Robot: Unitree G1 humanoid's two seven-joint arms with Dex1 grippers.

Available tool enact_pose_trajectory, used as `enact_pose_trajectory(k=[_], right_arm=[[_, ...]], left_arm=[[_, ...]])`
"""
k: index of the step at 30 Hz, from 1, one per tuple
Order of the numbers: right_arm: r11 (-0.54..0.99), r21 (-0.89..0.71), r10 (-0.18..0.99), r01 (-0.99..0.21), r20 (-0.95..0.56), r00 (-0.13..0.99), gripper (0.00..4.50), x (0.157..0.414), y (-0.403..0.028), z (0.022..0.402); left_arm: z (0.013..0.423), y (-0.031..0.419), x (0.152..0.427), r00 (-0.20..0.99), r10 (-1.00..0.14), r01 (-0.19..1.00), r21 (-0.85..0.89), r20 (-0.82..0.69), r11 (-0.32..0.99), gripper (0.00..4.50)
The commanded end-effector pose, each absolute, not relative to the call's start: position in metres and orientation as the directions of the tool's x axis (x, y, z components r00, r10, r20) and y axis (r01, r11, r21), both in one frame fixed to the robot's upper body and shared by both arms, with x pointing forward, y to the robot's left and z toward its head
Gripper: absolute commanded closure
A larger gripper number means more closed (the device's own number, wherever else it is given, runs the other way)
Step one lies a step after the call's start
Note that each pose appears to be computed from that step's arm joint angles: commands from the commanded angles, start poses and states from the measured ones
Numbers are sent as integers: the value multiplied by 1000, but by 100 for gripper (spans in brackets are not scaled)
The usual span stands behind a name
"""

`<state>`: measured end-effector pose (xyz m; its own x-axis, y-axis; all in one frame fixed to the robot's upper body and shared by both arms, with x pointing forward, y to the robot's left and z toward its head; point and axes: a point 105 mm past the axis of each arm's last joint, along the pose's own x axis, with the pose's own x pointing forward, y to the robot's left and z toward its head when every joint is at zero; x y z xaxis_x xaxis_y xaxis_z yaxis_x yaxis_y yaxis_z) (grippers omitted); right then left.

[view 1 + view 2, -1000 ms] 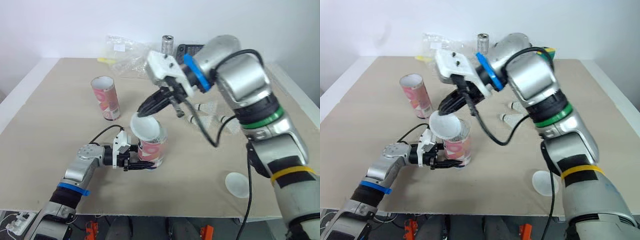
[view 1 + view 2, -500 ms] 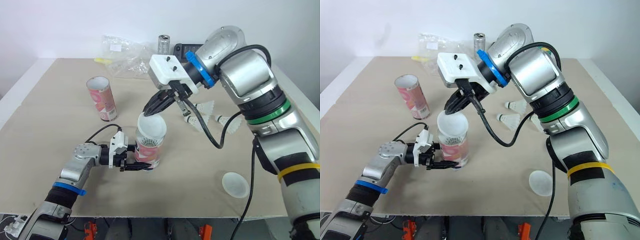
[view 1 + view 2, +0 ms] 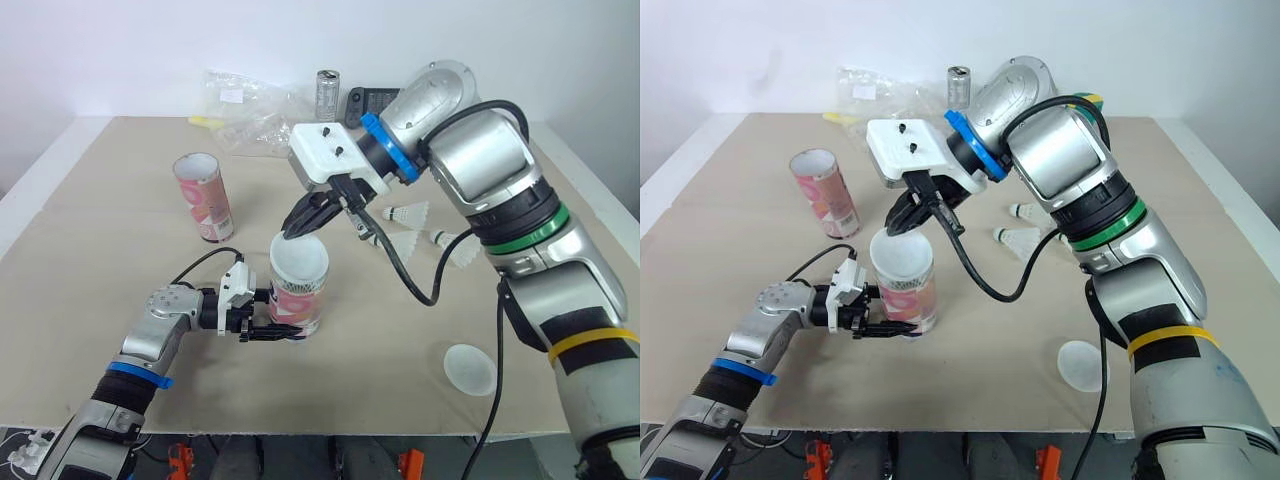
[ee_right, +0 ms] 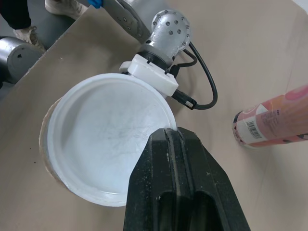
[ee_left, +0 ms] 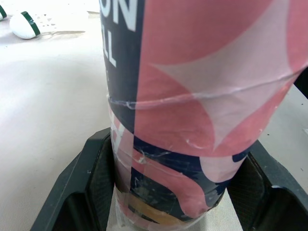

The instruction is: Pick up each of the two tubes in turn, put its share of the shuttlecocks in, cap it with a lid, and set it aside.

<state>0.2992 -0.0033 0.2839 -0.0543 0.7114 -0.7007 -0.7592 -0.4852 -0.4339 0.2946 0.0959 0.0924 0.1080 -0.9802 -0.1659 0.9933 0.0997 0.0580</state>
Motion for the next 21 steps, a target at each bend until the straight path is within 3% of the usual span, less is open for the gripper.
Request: enact_pose_trajectory(k=[1,15,21], right_arm=[[-539,-440,689,-718,-721,-74,448,288,-8,287],[-557,-471,686,-684,-725,-61,448,287,-9,287],[-609,-530,660,-590,-751,-7,448,291,-9,273]], left_arm=[[55,109,288,119,-949,990,-34,-293,134,169],[53,113,287,138,-947,986,-46,-290,158,169],[53,113,287,145,-948,985,-53,-283,166,169]])
